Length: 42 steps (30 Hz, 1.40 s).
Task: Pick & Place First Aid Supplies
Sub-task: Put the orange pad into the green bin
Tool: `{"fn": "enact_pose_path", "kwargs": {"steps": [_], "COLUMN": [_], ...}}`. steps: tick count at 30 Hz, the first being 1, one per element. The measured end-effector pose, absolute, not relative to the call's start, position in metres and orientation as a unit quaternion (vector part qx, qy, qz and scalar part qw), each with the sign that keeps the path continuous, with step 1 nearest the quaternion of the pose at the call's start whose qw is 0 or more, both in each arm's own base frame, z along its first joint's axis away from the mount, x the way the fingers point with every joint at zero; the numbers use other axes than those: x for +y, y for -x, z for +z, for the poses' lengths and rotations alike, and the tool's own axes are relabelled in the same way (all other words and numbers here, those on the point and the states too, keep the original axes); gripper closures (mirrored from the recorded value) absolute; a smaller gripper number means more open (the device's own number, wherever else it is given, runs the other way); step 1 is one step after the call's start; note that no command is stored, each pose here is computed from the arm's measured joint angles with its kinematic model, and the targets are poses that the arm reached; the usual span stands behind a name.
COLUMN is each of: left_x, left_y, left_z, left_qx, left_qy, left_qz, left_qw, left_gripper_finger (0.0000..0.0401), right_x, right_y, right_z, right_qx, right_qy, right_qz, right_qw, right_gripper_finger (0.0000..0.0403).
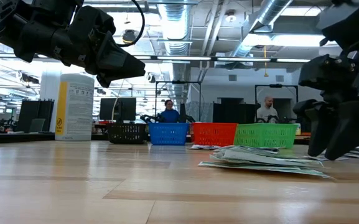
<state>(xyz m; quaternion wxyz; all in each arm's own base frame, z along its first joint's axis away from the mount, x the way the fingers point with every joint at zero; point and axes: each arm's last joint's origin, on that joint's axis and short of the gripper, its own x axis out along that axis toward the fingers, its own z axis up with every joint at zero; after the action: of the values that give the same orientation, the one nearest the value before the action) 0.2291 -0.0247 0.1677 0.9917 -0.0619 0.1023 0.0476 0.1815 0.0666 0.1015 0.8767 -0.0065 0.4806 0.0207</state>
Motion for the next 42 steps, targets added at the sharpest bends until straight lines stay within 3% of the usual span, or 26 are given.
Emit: {"fn": "enact_pose_path", "kwargs": {"steps": [26, 42], "left_x": [-0.025, -0.025], "left_y": [-0.229, -0.229], "left_z": [0.168, 0.168], "left_qx": [0.102, 0.102], "left_qy": [0.062, 0.062], "left_qz": [0.048, 0.048], "left_qw": [0.992, 0.992], "left_gripper_finger": [0.0285, 0.0285], "right_x": [0.066, 0.076], "right_y": [-0.179, -0.203], "right_z": [0.099, 0.126], "right_qx": [0.489, 0.472], "right_qy": [0.007, 0.022], "right_qz": [0.022, 0.05], "right_qw": [0.872, 0.88], "right_gripper_finger": [0.0395, 0.0402]}}
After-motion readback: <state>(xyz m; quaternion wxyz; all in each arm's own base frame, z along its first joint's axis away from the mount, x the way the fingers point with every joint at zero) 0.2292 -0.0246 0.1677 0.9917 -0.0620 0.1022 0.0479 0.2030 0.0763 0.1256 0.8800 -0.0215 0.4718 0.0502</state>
